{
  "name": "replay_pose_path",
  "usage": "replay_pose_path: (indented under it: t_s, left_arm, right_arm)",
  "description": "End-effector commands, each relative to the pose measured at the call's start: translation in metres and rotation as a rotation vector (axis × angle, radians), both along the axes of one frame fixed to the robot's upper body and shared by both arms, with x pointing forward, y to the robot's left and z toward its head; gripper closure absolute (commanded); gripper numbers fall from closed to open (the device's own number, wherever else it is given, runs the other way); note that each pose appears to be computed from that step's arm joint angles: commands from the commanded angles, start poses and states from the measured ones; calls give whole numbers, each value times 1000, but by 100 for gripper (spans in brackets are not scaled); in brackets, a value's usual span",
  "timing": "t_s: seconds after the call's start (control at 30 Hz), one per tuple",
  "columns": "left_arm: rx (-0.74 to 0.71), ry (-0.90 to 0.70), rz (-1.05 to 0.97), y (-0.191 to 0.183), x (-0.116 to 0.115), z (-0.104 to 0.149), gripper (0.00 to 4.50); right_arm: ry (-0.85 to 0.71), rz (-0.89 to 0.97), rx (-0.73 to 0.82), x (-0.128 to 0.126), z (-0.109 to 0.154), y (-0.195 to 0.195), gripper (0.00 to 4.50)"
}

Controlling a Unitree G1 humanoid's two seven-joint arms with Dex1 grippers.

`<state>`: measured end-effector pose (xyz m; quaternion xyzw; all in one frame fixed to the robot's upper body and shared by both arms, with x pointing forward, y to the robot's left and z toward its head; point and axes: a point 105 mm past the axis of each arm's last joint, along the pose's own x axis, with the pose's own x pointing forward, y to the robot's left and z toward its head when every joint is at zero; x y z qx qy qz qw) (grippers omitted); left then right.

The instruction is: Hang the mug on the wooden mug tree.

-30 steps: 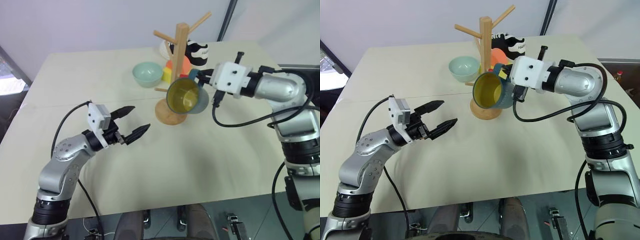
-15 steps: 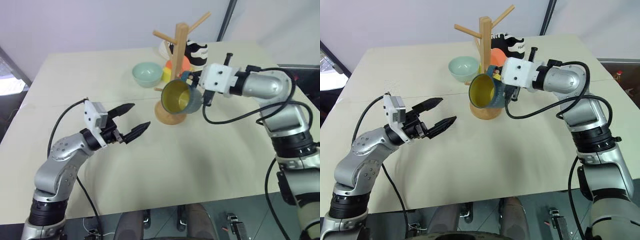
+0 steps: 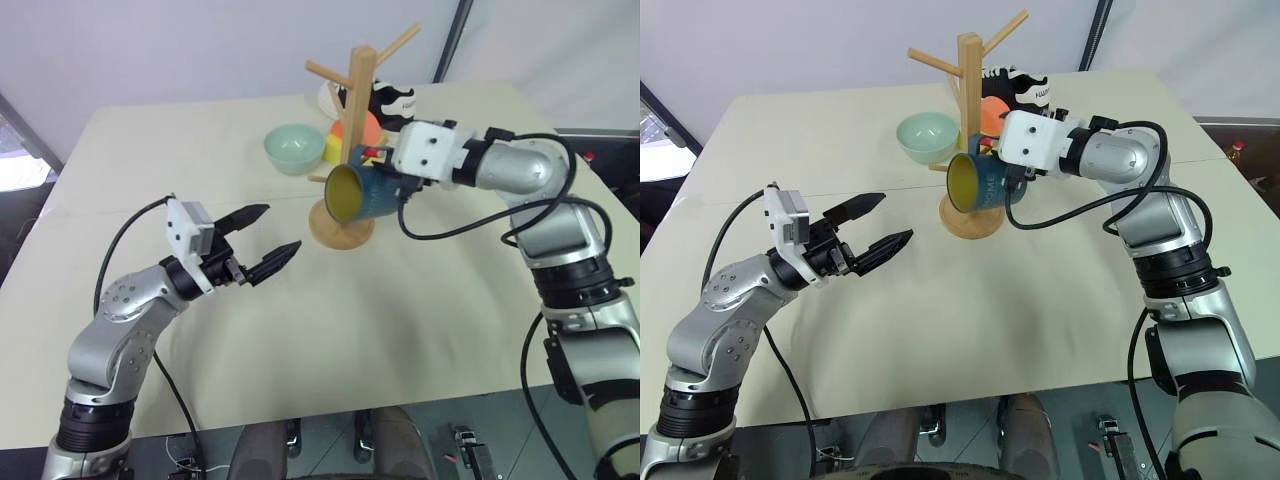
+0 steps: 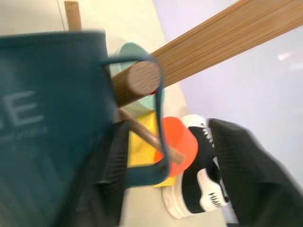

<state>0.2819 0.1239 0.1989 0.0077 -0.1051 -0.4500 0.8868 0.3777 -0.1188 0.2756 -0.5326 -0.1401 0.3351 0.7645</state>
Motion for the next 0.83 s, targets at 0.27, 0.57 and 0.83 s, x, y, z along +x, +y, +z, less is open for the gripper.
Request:
replay_pose_path:
  t_s: [0.27,0.57,0.83]
  left_arm:
    - [7,-11,48,9,4,3,0]
    - [-12,71,443,63,36,-39,0]
    - [-5,172,585,89,28,-76,0]
  right_arm:
    - [120,-35,407,-30,23,-73,201]
    - [344,-236,969,-19,-77,-125,201]
    - [436,-267,1039,-13,-125,-114,201]
